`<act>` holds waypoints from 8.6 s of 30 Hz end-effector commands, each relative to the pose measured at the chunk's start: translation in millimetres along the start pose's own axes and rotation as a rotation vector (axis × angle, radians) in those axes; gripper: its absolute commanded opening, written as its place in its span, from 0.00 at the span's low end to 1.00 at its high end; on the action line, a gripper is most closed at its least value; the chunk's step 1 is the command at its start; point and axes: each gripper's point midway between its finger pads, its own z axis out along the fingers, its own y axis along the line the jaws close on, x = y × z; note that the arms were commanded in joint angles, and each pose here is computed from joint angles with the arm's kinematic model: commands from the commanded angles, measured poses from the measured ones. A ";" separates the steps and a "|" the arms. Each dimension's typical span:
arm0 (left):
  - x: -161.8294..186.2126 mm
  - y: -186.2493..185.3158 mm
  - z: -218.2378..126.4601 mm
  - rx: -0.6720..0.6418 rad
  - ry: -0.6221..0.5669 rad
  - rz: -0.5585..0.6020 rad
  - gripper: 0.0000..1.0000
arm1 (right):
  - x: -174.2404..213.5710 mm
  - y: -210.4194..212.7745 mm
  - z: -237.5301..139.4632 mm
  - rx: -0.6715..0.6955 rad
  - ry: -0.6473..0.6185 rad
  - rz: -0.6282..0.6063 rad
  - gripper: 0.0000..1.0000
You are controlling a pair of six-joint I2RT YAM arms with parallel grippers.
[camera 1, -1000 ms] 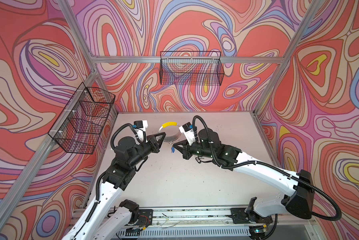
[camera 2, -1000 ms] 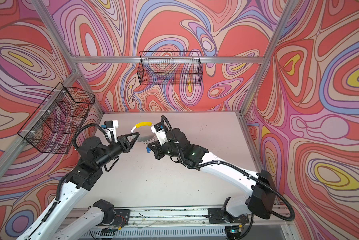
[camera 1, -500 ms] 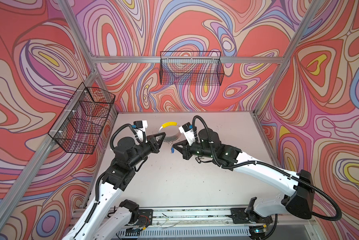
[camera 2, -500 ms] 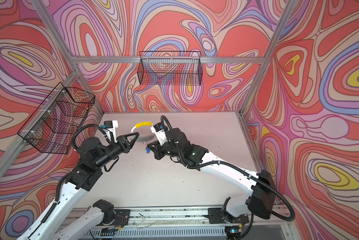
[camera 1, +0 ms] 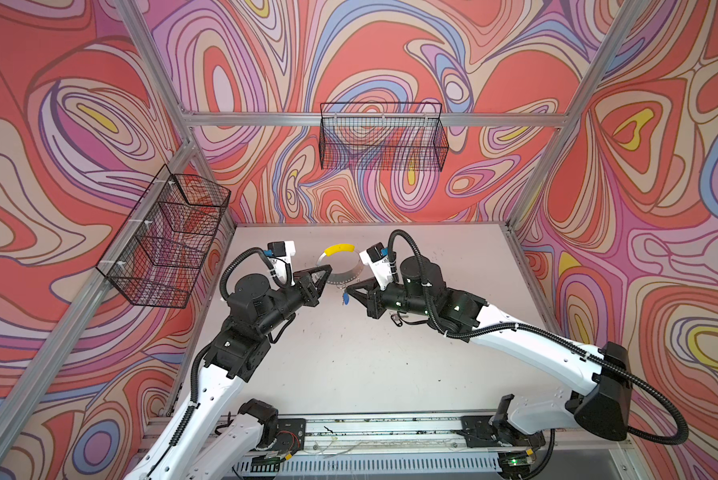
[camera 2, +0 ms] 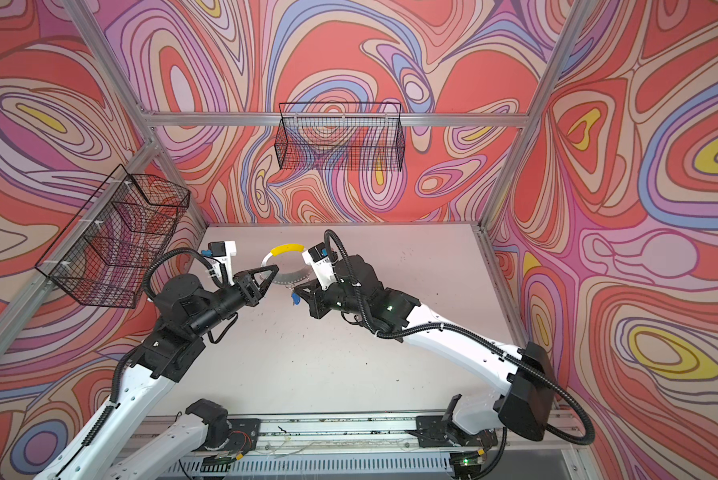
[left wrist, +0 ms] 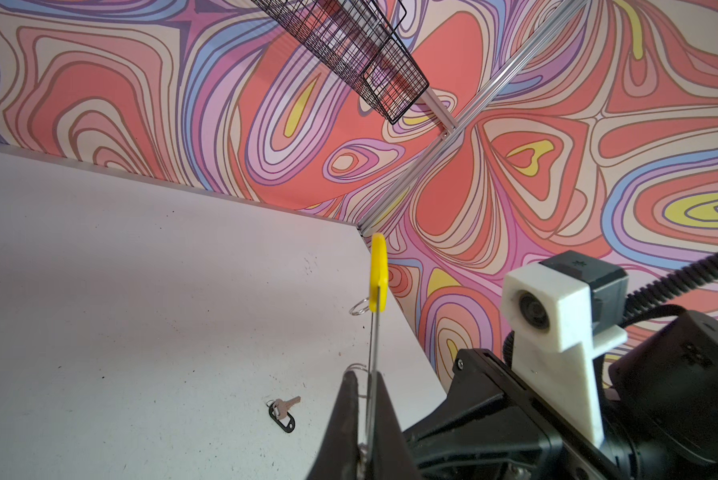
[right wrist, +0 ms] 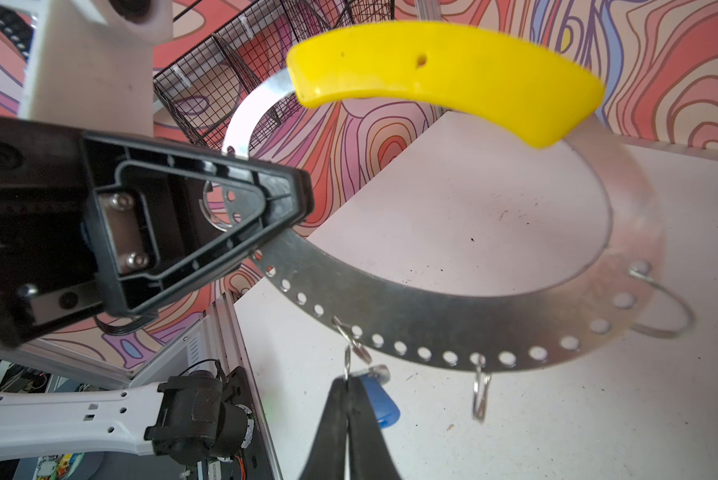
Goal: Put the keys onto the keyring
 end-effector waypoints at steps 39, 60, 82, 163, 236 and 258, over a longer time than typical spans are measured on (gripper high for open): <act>-3.5 -14.0 -4.1 0.059 -0.011 0.012 0.00 | -16.8 0.4 -9.5 -0.013 -0.044 -0.010 0.00; -3.8 -4.9 -1.1 0.015 -0.015 -0.004 0.00 | -5.3 11.4 -15.2 -0.080 -0.012 -0.031 0.00; -2.7 -2.0 -0.9 0.000 -0.011 -0.005 0.00 | -3.9 6.6 -0.1 -0.001 0.000 -0.034 0.00; 3.4 -16.4 -9.2 0.058 0.031 0.077 0.00 | 10.0 -29.8 -55.4 0.142 0.056 0.010 0.00; 16.3 -32.1 -6.2 0.126 0.157 0.042 0.00 | 11.3 -15.7 -70.1 0.355 0.013 -0.243 0.00; 16.9 -33.8 -7.4 0.131 0.163 0.010 0.00 | 15.2 -8.1 -53.7 0.342 -0.003 -0.288 0.00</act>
